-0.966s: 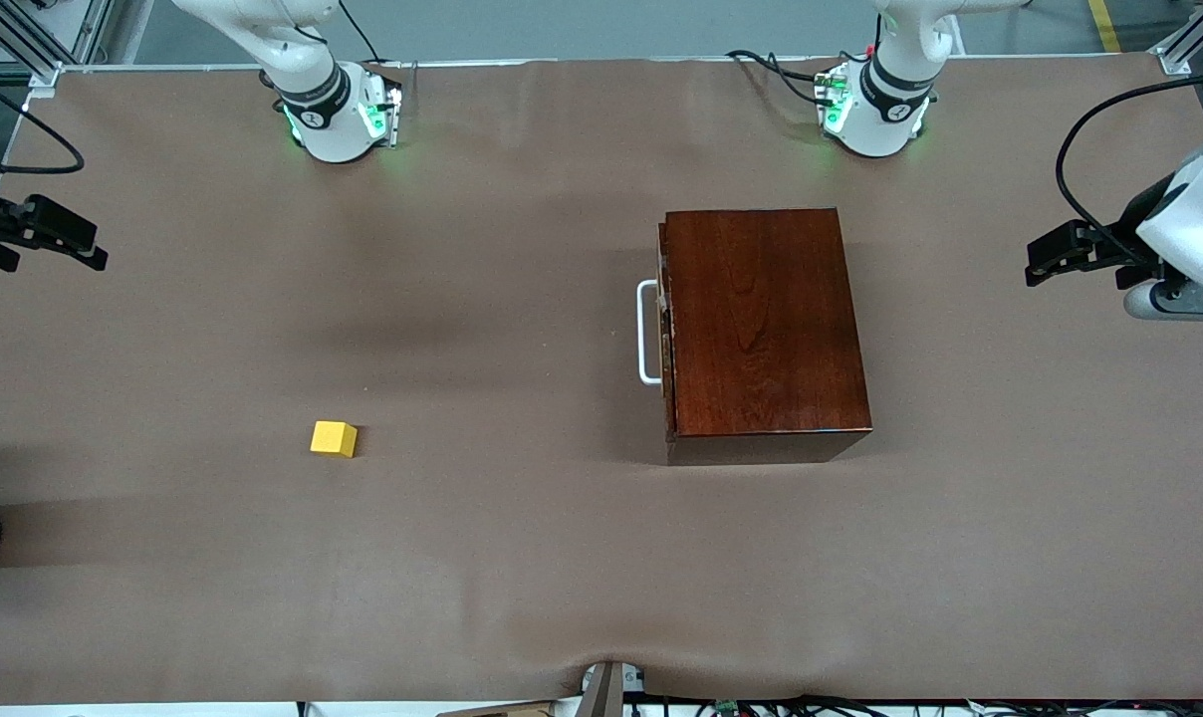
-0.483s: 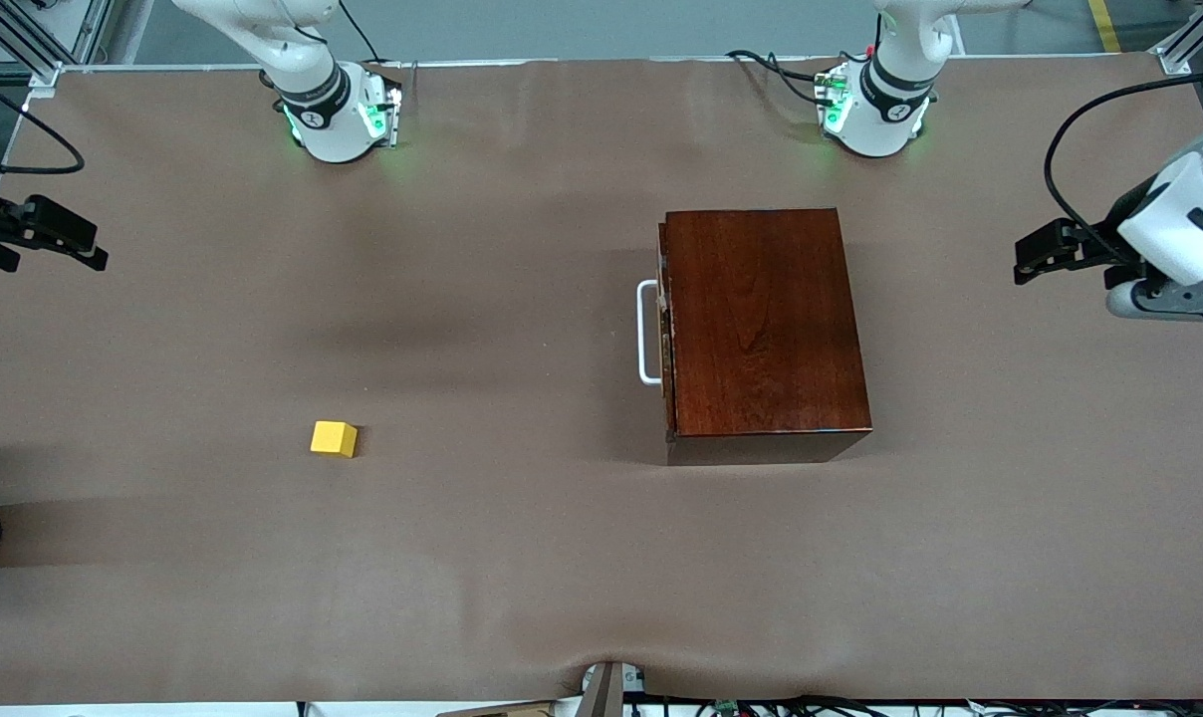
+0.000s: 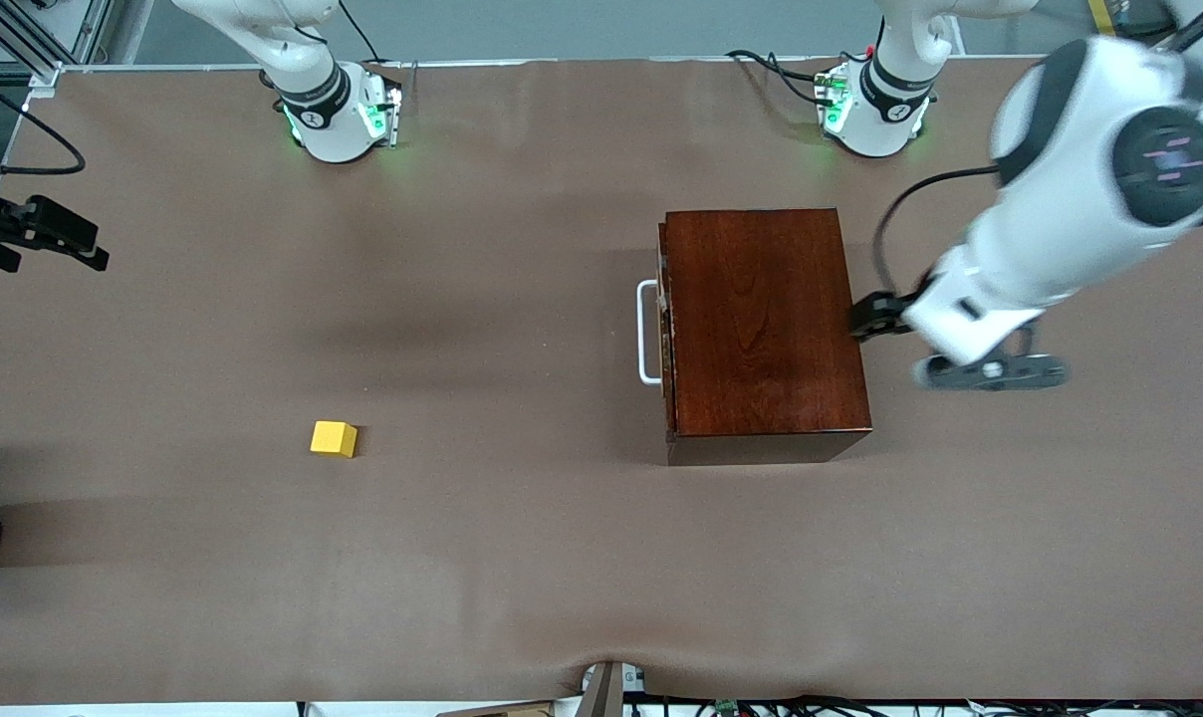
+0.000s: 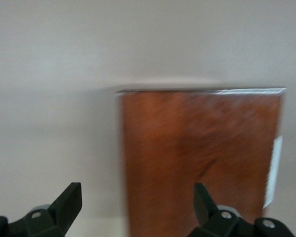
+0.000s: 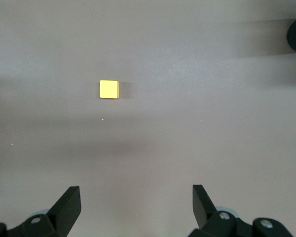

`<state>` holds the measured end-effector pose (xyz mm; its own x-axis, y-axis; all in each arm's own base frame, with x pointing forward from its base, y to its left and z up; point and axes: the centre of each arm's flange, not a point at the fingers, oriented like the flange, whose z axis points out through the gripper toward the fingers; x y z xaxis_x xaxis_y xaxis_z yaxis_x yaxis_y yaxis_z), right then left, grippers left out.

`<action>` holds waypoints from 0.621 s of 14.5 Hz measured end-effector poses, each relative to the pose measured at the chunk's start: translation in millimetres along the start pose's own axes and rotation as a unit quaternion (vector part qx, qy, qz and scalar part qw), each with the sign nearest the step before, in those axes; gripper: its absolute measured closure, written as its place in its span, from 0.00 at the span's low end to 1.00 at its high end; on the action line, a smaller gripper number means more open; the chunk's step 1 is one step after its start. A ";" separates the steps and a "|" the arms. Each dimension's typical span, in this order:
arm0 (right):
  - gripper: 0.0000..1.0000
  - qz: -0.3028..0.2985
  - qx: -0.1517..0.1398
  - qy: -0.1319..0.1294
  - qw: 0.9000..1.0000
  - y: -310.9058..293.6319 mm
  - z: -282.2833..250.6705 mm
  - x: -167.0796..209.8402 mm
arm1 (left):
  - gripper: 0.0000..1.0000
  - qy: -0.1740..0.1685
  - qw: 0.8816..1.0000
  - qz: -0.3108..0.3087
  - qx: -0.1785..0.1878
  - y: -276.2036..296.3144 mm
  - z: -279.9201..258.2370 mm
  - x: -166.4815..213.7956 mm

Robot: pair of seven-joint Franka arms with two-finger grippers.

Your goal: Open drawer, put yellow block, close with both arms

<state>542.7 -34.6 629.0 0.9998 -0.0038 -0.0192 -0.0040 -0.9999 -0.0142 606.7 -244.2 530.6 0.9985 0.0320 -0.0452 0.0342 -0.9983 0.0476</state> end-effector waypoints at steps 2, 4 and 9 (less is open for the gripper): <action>0.00 0.000 0.000 0.000 1.000 -0.1 0.1 0.0 | 0.00 0.023 0.999 -0.035 -0.019 64.1 22.1 -7.7; 0.00 0.000 0.000 0.000 1.000 -0.2 0.1 0.0 | 0.00 0.032 0.997 -0.062 -0.034 122.6 47.8 -24.2; 0.00 0.000 0.000 0.000 1.000 -0.2 0.2 0.0 | 0.00 0.064 0.991 -0.086 -0.075 230.2 130.5 -47.4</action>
<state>542.7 -34.4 628.9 0.9998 -0.0034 -0.0195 -0.0037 -0.9999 -0.0145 561.6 -481.9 413.5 0.9744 0.2162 0.0608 0.2005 -0.9594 0.1983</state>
